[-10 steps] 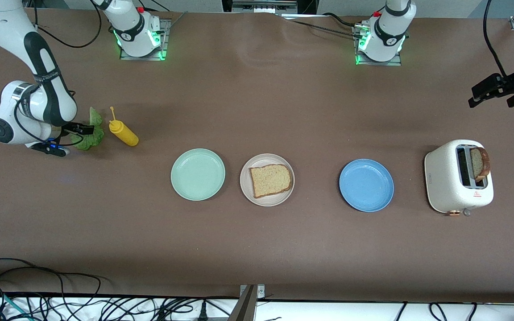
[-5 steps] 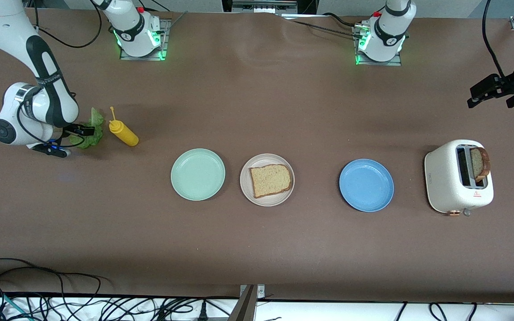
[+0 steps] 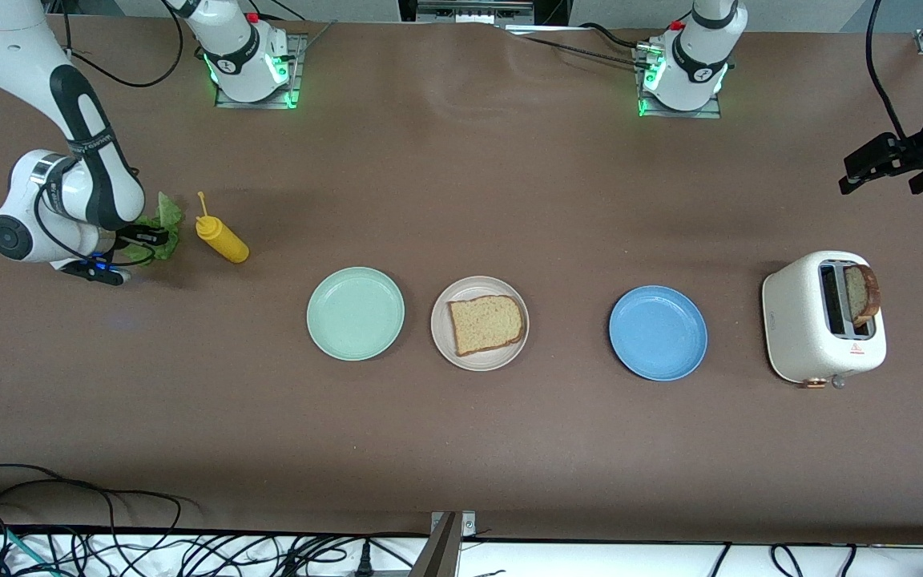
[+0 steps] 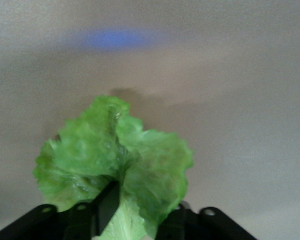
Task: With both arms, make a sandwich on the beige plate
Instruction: 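Lower the right gripper and grasp the green lettuce leaf, then lift the lettuce leaf and carry it toward the beige plate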
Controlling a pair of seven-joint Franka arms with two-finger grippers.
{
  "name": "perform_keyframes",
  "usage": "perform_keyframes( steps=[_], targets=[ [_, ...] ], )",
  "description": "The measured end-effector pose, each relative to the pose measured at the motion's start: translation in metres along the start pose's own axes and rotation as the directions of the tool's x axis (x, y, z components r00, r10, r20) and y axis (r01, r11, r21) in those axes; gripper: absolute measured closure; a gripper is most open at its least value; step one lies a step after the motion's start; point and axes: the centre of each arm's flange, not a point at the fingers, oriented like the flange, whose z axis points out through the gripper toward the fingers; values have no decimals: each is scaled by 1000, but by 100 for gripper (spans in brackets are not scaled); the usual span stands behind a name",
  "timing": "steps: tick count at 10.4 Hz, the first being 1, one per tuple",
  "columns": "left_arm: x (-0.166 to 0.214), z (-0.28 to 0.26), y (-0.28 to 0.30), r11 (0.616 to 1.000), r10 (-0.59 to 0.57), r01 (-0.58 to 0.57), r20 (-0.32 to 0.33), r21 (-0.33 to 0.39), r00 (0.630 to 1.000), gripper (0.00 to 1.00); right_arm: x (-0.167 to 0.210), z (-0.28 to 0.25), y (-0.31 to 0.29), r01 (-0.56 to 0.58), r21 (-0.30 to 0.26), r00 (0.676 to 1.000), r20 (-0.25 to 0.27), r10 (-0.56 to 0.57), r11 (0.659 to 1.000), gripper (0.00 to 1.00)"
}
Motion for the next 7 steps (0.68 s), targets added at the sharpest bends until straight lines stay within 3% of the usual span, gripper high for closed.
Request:
perform_keyframes(
  steps=[2, 4, 7],
  targets=[
    [0, 0, 0, 1000, 0, 0, 0, 0, 1000, 0, 0, -9, 1, -1, 1, 1000, -4, 1, 1000, 90],
    [0, 0, 0, 1000, 0, 0, 0, 0, 1000, 0, 4, -38, -1, 8, 3, 1000, 9, -8, 1000, 93],
    [0, 0, -1, 1000, -1, 1, 0, 0, 1000, 0, 4, -143, -23, 50, 3, 997, 59, -50, 999, 95]
  ],
)
